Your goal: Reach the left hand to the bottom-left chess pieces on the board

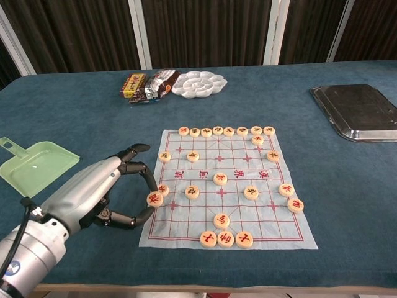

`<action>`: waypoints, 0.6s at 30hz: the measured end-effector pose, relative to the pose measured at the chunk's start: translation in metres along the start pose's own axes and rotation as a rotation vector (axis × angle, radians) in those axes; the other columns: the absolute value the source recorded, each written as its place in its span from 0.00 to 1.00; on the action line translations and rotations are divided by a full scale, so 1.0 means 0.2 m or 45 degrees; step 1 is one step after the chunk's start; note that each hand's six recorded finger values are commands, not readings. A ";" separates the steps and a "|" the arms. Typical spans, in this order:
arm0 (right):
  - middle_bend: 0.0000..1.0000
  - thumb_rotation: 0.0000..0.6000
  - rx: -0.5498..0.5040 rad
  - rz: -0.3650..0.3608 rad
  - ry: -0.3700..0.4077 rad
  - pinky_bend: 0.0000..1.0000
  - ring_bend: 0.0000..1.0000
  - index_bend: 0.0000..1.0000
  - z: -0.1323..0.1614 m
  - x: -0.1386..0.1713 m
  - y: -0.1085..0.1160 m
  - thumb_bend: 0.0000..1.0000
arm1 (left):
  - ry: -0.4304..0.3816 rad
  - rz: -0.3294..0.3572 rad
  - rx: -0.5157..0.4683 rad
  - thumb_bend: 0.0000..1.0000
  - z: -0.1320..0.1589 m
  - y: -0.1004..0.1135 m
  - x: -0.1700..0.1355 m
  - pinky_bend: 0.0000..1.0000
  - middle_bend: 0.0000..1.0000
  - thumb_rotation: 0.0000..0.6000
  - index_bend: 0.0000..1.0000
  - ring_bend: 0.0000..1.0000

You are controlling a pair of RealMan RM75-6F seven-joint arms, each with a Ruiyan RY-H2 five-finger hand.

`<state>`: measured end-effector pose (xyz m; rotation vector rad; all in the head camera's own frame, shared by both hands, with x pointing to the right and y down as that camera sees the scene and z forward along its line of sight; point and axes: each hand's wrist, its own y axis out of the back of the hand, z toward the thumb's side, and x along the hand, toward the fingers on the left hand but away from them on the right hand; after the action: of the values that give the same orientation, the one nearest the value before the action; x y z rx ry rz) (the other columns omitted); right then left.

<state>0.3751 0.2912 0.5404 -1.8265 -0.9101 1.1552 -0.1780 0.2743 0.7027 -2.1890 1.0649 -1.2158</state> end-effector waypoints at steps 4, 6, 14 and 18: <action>0.00 1.00 -0.001 0.004 0.006 0.00 0.00 0.00 0.01 0.00 -0.01 0.36 | -0.069 -0.026 -0.004 0.33 0.08 0.00 -0.09 0.07 0.03 1.00 0.59 0.00; 0.00 1.00 -0.003 0.005 0.007 0.00 0.00 0.00 0.01 0.00 0.00 0.36 | -0.097 -0.044 0.014 0.33 0.11 -0.01 -0.13 0.07 0.03 1.00 0.59 0.00; 0.00 1.00 -0.020 0.004 0.014 0.00 0.00 0.00 0.01 0.00 0.00 0.36 | -0.101 -0.068 0.037 0.34 0.15 -0.07 -0.15 0.07 0.03 1.00 0.59 0.00; 0.00 1.00 -0.030 0.002 0.019 0.00 0.00 0.00 0.01 0.01 0.01 0.36 | -0.080 -0.094 0.051 0.34 0.14 -0.13 -0.13 0.07 0.03 1.00 0.58 0.00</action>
<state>0.3748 0.2917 0.5374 -1.8528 -0.9179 1.1351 -0.1523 0.3106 0.6921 -2.2386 0.9343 -1.1811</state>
